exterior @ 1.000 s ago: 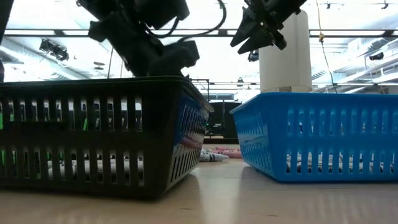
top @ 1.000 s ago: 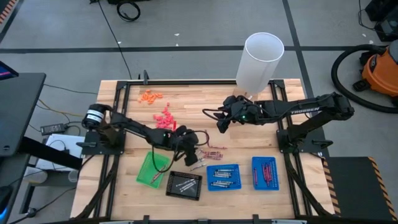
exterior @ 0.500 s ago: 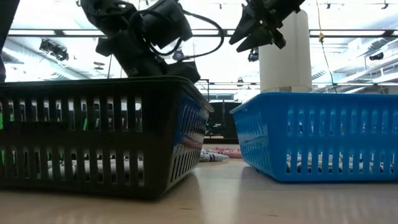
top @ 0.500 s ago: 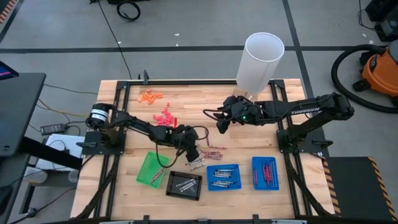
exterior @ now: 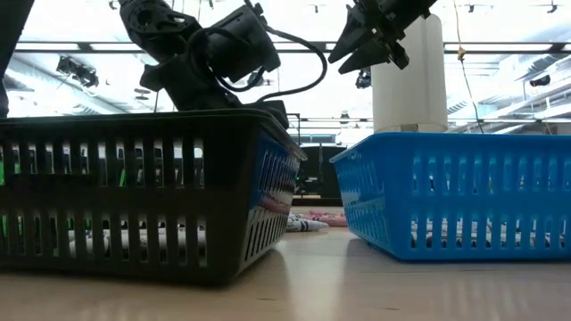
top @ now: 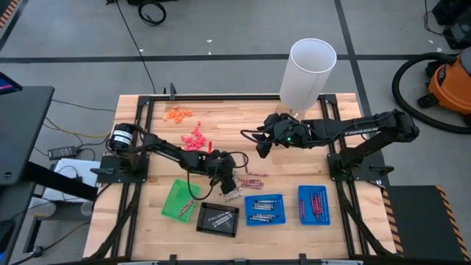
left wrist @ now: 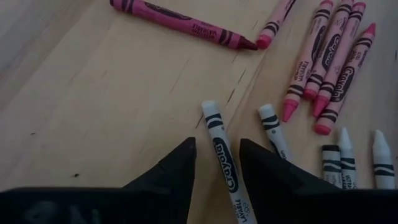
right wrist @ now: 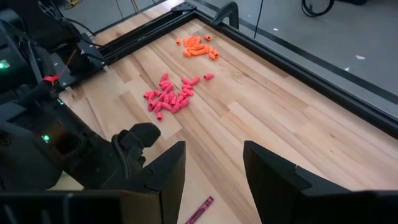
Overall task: Sort crayons
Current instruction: Put the white crayon into the black basket
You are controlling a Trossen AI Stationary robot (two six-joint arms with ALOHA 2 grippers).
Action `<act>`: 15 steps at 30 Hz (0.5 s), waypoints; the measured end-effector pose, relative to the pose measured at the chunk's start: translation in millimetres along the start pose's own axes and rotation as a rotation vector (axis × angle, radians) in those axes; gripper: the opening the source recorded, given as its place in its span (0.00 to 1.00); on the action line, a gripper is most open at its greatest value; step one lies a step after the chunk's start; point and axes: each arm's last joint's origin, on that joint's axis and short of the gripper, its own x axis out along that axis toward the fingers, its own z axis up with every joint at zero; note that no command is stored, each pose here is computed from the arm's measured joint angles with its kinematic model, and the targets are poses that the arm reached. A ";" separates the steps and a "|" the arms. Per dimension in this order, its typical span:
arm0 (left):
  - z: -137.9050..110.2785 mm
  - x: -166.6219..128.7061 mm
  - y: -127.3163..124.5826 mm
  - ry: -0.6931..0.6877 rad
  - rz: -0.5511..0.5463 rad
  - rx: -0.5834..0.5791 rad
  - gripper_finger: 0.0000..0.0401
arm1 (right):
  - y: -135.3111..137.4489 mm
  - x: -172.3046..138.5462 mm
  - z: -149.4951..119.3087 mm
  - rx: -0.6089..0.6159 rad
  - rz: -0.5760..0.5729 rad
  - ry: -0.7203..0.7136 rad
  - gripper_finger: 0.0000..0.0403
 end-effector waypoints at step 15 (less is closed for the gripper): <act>-2.9 -1.1 1.5 0.050 -0.019 -0.034 0.05 | 0.8 0.0 1.1 -0.009 0.012 -0.009 0.42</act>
